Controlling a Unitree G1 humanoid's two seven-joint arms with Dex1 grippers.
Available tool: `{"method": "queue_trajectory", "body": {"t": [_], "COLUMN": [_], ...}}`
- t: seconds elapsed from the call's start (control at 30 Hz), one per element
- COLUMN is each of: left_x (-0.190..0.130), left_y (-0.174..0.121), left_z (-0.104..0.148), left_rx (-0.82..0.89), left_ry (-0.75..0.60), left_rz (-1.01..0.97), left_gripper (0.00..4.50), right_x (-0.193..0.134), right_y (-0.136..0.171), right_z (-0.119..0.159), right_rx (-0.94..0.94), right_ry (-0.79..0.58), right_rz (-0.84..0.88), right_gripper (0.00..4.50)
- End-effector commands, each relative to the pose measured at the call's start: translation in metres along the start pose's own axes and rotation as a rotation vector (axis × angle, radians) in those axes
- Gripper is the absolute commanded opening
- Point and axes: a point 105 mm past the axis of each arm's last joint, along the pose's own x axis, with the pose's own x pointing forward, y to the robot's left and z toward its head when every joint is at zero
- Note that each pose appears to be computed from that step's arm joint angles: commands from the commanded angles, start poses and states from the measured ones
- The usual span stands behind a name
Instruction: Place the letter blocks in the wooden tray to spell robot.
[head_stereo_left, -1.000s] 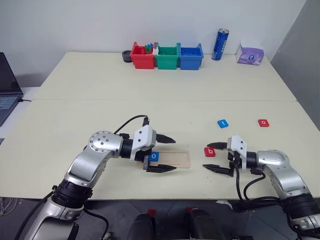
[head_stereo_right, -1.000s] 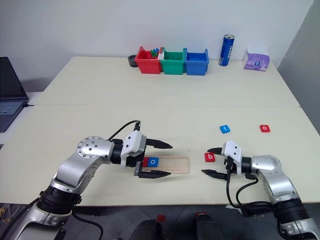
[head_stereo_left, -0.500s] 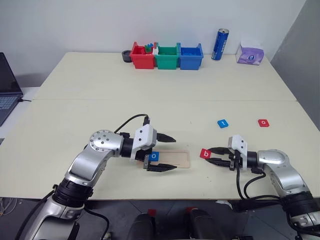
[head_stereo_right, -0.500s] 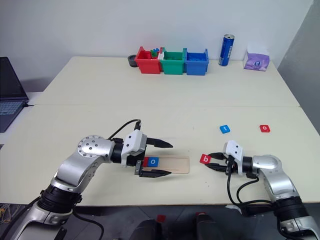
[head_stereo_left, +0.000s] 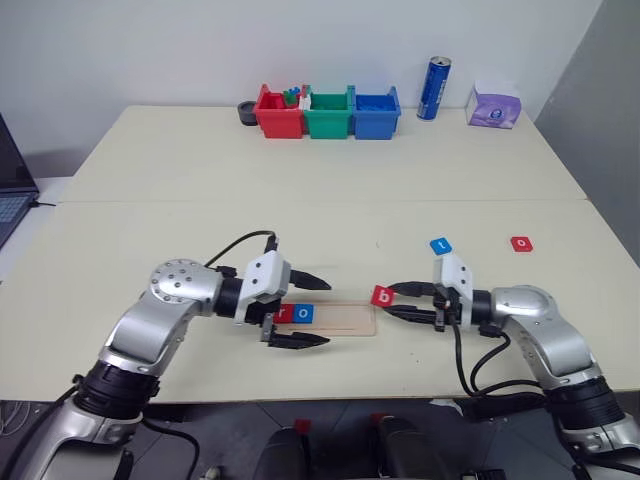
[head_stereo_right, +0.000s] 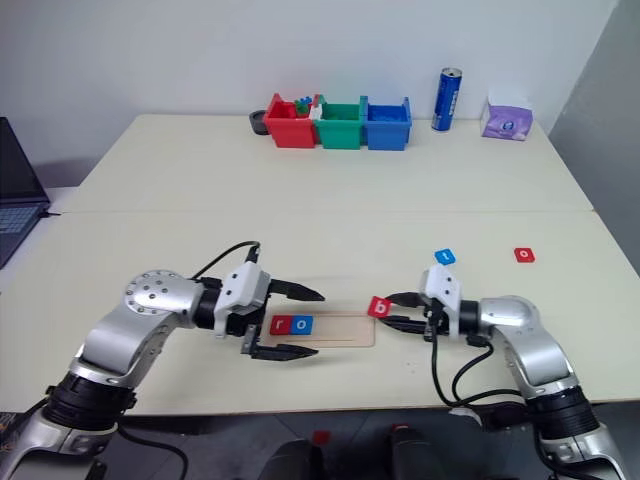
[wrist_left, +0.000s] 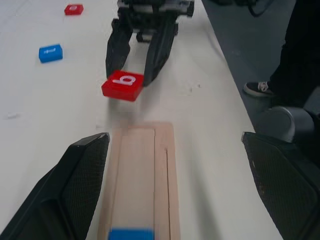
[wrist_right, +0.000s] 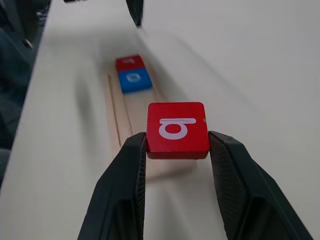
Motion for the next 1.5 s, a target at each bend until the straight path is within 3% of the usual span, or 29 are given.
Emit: {"method": "queue_trajectory", "body": {"t": [0.03,0.3,0.87,1.5], "left_x": [-0.021,-0.043,-0.031,-0.028], "left_y": [0.002,0.012,0.012,0.012], "left_z": [-0.005,-0.016,-0.01,-0.009], "left_rx": [0.021,0.04,0.046,0.048], "left_ry": [0.032,0.098,0.069,0.06], "left_rz": [0.022,0.073,0.054,0.059], "left_gripper": [4.5,4.5,4.5,4.5], "right_x": [0.018,0.048,0.071,0.066], "right_y": [0.008,0.01,0.011,0.006], "right_z": [0.017,0.013,-0.008,-0.015], "right_rx": [-0.045,-0.082,-0.116,-0.137], "right_ry": [-0.019,0.013,0.084,0.121], "right_rz": [0.028,0.032,0.072,0.108], "right_gripper": [1.47,1.47,1.47,1.47]}}
